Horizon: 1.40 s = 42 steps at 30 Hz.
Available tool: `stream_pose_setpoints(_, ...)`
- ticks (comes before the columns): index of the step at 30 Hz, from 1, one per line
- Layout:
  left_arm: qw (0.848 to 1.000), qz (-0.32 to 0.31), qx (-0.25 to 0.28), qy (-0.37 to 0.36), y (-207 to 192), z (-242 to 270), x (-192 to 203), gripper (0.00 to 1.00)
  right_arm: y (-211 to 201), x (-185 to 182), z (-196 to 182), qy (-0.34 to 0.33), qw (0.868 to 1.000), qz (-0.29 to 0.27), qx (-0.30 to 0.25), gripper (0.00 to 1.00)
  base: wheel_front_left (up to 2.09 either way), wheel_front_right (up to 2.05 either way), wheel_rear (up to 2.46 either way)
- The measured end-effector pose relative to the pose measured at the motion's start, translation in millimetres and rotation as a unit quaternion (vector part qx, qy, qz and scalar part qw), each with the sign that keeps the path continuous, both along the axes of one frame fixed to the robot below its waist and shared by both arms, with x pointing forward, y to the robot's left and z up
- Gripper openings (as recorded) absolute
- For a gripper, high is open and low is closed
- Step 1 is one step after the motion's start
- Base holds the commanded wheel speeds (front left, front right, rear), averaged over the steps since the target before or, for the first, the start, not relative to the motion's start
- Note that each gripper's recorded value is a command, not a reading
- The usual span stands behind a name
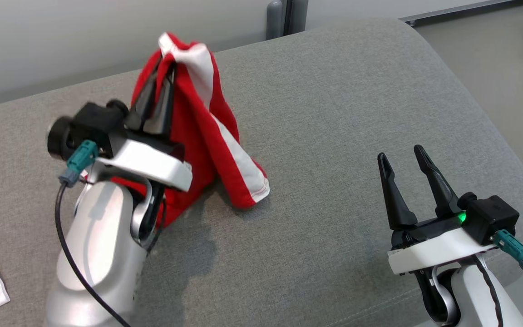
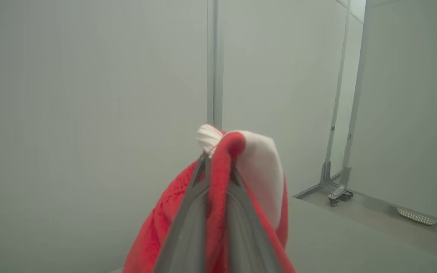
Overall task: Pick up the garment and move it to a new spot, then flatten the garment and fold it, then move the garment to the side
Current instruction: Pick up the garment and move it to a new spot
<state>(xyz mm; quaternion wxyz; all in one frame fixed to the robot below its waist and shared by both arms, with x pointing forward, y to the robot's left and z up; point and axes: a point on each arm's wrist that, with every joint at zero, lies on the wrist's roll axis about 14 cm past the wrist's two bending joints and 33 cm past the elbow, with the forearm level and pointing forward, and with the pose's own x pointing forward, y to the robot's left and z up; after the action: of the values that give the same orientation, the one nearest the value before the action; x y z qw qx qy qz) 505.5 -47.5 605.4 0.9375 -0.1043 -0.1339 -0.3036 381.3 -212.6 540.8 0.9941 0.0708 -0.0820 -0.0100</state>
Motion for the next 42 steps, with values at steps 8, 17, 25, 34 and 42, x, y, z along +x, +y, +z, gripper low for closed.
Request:
stream_pose_setpoints(8,0.988,0.025,0.021,0.148,30.0,-102.9,-16.0,0.00,13.8,10.3,-6.4,0.006,1.000,0.021,0.008,1.00,0.00,0.00,0.00)
stream_pose_setpoints(17,0.973,0.044,0.041,0.222,52.7,-158.4,-33.8,0.00,35.4,23.2,-14.3,0.015,0.998,0.053,0.013,1.00,0.00,0.00,0.00)
stream_pose_setpoints(25,0.970,0.066,0.048,0.228,66.8,-164.7,-32.2,1.00,45.0,27.6,-15.9,0.016,0.998,0.066,0.016,1.00,0.00,0.00,0.00)
stream_pose_setpoints(34,0.980,0.105,0.010,0.170,89.5,-122.8,-26.7,1.00,69.9,27.2,-12.4,0.012,0.994,0.103,0.030,1.00,0.00,0.00,0.00)
stream_pose_setpoints(42,0.977,0.155,-0.016,0.144,129.0,-105.4,-48.6,1.00,84.7,28.7,-5.9,0.002,0.992,0.125,0.035,1.00,0.00,0.00,0.00)
